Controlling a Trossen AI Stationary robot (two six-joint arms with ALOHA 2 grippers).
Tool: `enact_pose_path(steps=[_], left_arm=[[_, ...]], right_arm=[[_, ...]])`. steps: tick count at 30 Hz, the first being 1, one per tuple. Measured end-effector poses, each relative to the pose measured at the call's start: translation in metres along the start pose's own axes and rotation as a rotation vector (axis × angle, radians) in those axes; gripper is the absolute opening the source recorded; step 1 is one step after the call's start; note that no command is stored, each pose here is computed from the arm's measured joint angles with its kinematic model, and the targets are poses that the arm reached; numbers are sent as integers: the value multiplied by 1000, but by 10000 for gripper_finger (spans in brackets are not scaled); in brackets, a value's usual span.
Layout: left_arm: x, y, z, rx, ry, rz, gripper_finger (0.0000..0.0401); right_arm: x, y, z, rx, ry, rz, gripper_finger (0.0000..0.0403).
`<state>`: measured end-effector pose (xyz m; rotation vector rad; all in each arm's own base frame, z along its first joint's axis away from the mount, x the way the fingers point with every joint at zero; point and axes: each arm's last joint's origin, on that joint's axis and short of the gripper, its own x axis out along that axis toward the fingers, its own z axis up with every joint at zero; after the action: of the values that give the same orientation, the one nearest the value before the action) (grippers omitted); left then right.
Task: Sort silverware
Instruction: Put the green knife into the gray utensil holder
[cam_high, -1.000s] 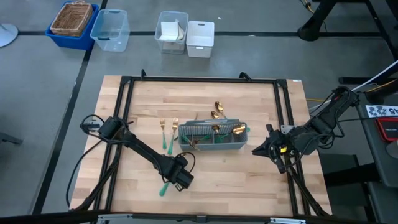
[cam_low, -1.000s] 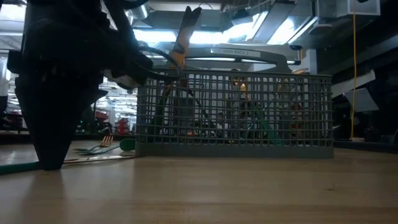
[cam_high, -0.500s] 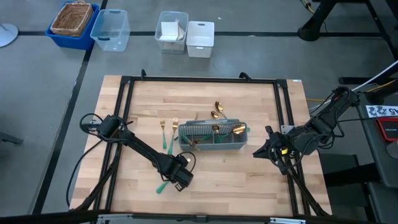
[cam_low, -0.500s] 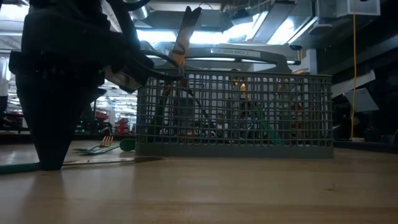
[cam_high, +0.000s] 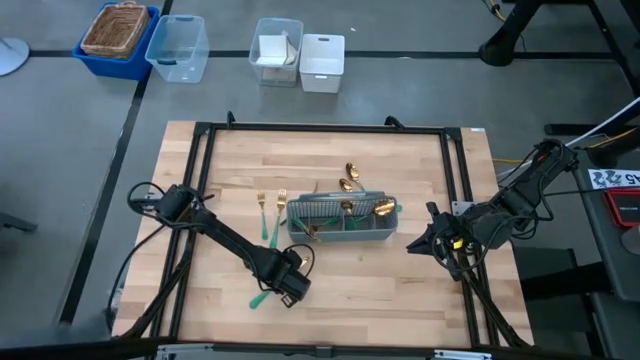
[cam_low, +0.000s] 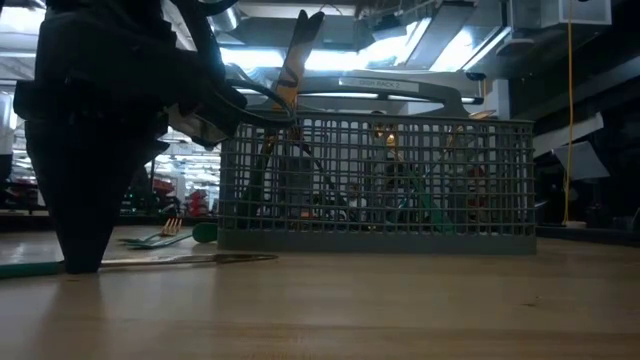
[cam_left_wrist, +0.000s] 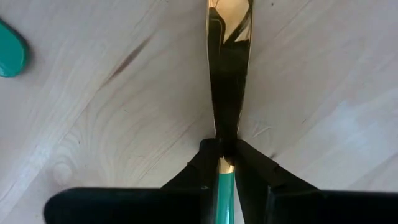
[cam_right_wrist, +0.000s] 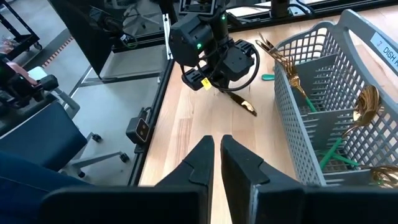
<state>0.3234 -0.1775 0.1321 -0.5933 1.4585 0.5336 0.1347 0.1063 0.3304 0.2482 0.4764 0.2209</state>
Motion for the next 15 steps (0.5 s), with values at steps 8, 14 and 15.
enact_pose_path(steps=[8,14,15], left_arm=[[-19,-4,2,0,-82,-93,28],[-24,-13,5,24,-125,-191,6],[-24,-15,6,27,-135,-209,3]], right_arm=[[0,0,0,-1,1,-1,33],[0,0,0,-1,1,0,33],[0,0,0,-1,1,0,33]])
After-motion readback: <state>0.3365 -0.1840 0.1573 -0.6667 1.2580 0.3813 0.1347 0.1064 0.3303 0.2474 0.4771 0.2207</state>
